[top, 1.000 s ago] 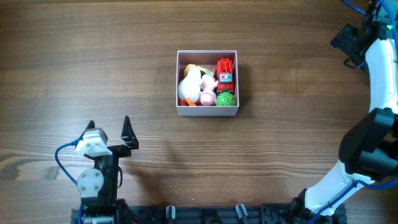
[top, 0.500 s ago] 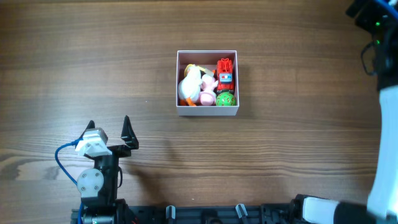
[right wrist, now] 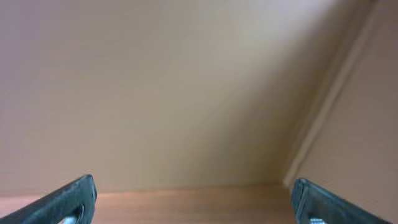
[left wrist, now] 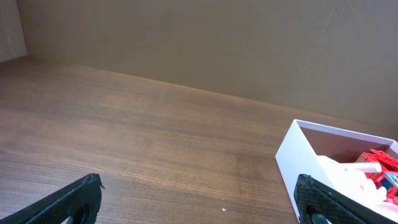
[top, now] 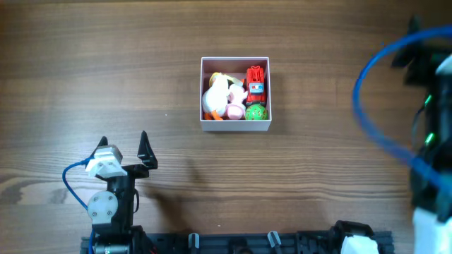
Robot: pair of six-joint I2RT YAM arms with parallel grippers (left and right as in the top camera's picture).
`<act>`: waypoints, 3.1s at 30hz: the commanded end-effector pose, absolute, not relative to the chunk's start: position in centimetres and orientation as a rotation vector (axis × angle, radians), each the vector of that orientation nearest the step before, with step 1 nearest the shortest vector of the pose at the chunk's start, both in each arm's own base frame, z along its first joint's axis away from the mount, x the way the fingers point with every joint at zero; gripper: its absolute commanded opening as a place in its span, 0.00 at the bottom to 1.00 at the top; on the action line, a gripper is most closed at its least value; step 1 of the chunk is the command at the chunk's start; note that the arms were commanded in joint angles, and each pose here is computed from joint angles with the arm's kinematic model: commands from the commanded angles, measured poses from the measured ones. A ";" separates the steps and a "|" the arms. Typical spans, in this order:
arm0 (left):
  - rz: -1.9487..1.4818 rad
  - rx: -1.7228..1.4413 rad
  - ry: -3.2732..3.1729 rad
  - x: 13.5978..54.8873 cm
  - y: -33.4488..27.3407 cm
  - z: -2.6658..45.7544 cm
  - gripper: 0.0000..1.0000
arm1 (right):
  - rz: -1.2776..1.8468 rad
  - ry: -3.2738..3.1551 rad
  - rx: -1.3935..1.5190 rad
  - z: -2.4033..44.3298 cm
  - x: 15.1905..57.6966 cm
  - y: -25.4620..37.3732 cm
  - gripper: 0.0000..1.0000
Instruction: Pack container
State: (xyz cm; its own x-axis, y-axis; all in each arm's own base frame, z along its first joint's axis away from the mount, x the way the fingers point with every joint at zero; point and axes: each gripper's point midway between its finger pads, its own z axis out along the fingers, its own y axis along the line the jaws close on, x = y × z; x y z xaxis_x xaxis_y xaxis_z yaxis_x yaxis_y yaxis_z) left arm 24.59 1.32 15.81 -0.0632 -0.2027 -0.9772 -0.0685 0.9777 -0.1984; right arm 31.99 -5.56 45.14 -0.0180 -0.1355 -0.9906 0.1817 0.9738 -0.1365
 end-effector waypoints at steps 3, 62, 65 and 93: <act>-0.091 -0.196 1.628 24.6 1.4 15.8 1.00 | -0.172 1.523 -0.109 39.7 28.1 -2.3 1.00; -0.091 -0.196 1.628 24.6 1.4 15.8 1.00 | -0.009 1.535 -0.229 17.9 24.5 1.8 1.00; -0.091 -0.196 1.628 24.6 1.4 15.8 1.00 | -0.015 1.534 -0.234 18.0 24.5 1.8 1.00; -0.091 -0.196 1.628 24.6 1.4 15.8 1.00 | -0.015 1.540 -0.234 17.8 24.5 1.8 1.00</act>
